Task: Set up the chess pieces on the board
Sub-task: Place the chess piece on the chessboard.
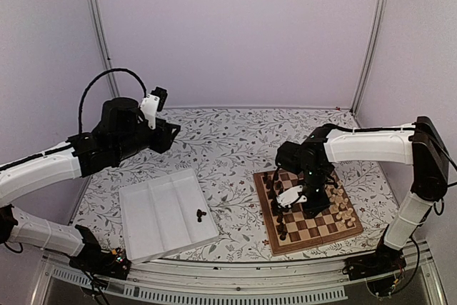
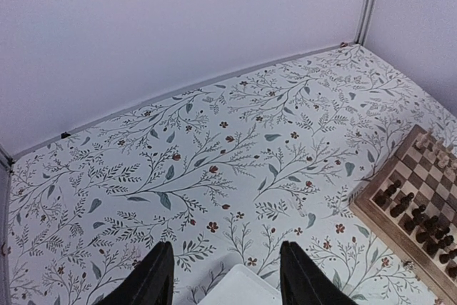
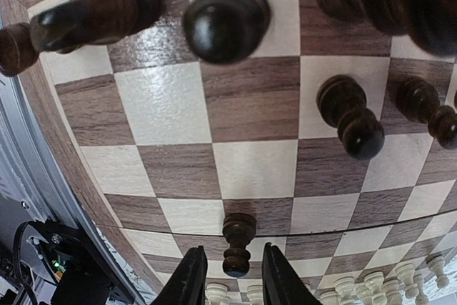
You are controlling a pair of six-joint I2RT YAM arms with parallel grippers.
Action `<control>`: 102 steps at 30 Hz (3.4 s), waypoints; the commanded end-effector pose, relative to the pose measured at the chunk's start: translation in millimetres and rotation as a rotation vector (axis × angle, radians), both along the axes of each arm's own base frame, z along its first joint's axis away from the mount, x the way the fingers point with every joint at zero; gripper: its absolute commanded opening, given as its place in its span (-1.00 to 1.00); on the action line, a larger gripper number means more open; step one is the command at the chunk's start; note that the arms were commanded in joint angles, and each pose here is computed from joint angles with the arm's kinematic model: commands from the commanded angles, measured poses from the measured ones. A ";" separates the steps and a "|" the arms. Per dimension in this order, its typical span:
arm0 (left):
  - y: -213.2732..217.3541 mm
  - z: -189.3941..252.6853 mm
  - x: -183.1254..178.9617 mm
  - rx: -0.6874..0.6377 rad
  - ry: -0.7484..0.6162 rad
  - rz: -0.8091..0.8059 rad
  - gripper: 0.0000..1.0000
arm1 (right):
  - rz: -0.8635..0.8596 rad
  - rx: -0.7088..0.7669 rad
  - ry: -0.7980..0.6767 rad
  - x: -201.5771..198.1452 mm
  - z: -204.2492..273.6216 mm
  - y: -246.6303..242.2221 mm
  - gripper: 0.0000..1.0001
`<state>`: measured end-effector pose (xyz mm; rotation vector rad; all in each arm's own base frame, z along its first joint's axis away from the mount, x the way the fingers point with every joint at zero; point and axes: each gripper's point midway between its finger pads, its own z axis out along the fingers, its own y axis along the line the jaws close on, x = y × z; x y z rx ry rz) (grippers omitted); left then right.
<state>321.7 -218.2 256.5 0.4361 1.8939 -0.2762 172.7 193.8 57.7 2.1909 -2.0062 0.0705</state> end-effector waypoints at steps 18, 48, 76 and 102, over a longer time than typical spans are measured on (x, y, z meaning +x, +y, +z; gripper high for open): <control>-3.1 -16.8 3.4 0.015 0.041 -0.022 0.05 | -0.018 0.066 -0.056 0.3 -0.5 2.1 -0.67; -4.7 -17.2 1.3 0.013 0.051 -0.035 0.05 | -0.002 0.206 0.016 0.7 20.0 63.2 -0.87; -6.7 -20.3 1.0 0.020 0.060 -0.045 0.05 | 0.019 0.182 0.025 0.5 4.3 70.2 -0.77; -11.8 -33.7 2.9 0.039 0.098 -0.059 0.05 | 0.012 0.227 0.018 -1.2 10.4 74.0 -0.46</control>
